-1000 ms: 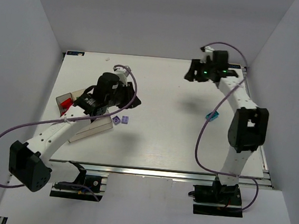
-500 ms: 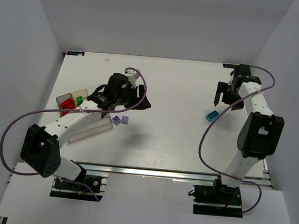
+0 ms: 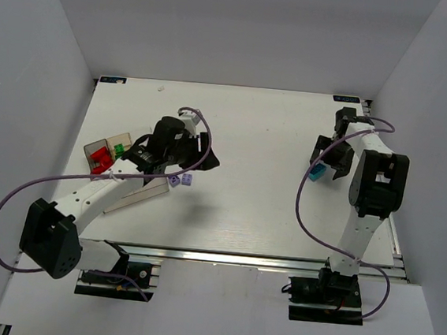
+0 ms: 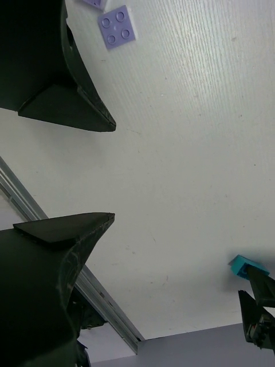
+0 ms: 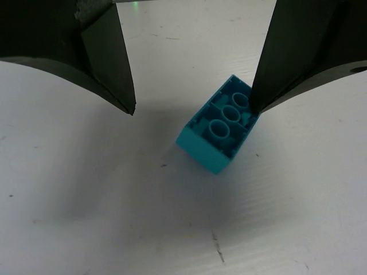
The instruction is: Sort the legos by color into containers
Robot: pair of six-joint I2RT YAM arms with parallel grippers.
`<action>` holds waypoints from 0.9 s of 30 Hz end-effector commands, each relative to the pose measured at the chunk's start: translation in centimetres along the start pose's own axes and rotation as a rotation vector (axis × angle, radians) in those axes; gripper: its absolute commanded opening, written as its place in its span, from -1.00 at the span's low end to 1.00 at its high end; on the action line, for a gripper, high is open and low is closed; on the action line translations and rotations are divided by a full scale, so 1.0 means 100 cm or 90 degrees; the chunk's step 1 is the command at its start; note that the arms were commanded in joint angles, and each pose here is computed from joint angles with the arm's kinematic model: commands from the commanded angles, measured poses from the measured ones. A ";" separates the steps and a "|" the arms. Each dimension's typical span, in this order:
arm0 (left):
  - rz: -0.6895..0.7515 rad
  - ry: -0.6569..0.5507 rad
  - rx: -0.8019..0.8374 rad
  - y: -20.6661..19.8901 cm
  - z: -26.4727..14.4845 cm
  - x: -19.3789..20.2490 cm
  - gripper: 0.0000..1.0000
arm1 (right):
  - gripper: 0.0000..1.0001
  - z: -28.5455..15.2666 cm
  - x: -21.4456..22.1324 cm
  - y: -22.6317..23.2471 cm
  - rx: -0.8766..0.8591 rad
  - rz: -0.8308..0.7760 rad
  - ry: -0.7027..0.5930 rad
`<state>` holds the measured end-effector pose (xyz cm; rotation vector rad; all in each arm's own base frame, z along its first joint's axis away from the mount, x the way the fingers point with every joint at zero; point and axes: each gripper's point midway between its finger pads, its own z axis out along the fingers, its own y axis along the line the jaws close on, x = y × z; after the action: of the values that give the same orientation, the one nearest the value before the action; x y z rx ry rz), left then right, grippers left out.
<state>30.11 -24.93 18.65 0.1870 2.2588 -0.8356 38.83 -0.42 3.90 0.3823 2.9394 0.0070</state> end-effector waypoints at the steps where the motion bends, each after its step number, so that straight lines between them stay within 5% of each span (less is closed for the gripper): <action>1: -0.007 -0.043 -0.006 -0.006 -0.021 -0.010 0.37 | 0.70 -0.004 -0.014 0.012 -0.013 0.024 -0.016; 12: -0.042 -0.059 -0.041 0.003 -0.036 -0.004 0.36 | 0.04 0.017 -0.007 0.028 -0.041 0.021 0.022; 21: -0.035 -0.060 -0.052 0.004 -0.042 -0.007 0.36 | -0.89 -0.010 -0.025 0.075 -0.167 -0.039 -0.046; 27: -0.026 -0.077 -0.054 0.001 -0.050 -0.015 0.36 | -1.00 -0.067 -0.026 0.143 -0.335 -0.222 -0.153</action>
<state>28.41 -21.97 19.28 0.0412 2.2673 -0.7483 42.20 8.47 4.85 0.1130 2.8364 0.4268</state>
